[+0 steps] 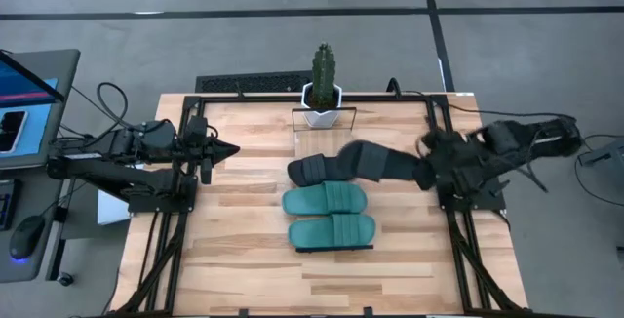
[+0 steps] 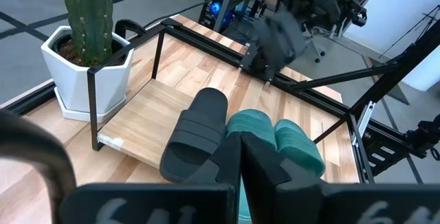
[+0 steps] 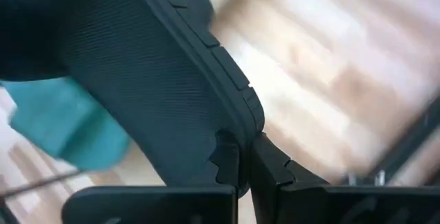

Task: Pick and place slides into the shelf
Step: Put the black slipper on the shelf

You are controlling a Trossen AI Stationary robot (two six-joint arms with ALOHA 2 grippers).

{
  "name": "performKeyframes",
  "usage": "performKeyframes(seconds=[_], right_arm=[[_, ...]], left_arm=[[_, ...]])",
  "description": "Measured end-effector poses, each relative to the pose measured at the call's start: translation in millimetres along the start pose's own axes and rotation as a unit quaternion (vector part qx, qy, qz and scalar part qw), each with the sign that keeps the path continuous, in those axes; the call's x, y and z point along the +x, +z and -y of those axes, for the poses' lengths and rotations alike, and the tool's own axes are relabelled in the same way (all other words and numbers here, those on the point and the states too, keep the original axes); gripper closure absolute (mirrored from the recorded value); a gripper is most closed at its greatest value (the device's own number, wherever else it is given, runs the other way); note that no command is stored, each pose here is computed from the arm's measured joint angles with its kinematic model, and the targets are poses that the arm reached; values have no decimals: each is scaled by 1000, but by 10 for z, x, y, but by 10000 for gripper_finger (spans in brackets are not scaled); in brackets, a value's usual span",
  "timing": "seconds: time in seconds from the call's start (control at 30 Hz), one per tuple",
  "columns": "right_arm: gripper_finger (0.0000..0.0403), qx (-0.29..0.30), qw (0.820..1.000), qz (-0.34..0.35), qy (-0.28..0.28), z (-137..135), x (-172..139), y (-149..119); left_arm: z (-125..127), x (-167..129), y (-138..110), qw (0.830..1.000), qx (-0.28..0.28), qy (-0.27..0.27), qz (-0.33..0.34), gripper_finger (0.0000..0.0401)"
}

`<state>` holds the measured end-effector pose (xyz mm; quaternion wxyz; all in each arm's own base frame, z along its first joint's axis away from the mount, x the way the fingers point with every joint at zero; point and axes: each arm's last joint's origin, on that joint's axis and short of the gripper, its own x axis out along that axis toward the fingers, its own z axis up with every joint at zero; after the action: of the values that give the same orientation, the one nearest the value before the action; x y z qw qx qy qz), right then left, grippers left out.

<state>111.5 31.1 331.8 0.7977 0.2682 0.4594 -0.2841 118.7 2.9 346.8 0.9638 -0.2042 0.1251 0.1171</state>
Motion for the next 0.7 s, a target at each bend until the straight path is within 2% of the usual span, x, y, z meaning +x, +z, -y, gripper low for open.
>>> performKeyframes(seconds=[0.13, 0.27, 0.5, 0.7], right_arm=[[402, -37, 998, 41, 15, -51, -6, 386], [402, -84, 995, 50, 37, -67, 13, 817], [402, -171, 985, 6, 33, -39, 318, 1551], [402, -191, 980, -30, 47, 4, 703, 2011]], left_arm=[[0, -1, 0, 1000, -1, 0, 0, 401], [0, -1, 0, 1000, -1, 0, 0, 401], [0, 0, 0, 1000, -1, 0, 0, 401], [0, 0, 0, 1000, -4, 0, 0, 401]])
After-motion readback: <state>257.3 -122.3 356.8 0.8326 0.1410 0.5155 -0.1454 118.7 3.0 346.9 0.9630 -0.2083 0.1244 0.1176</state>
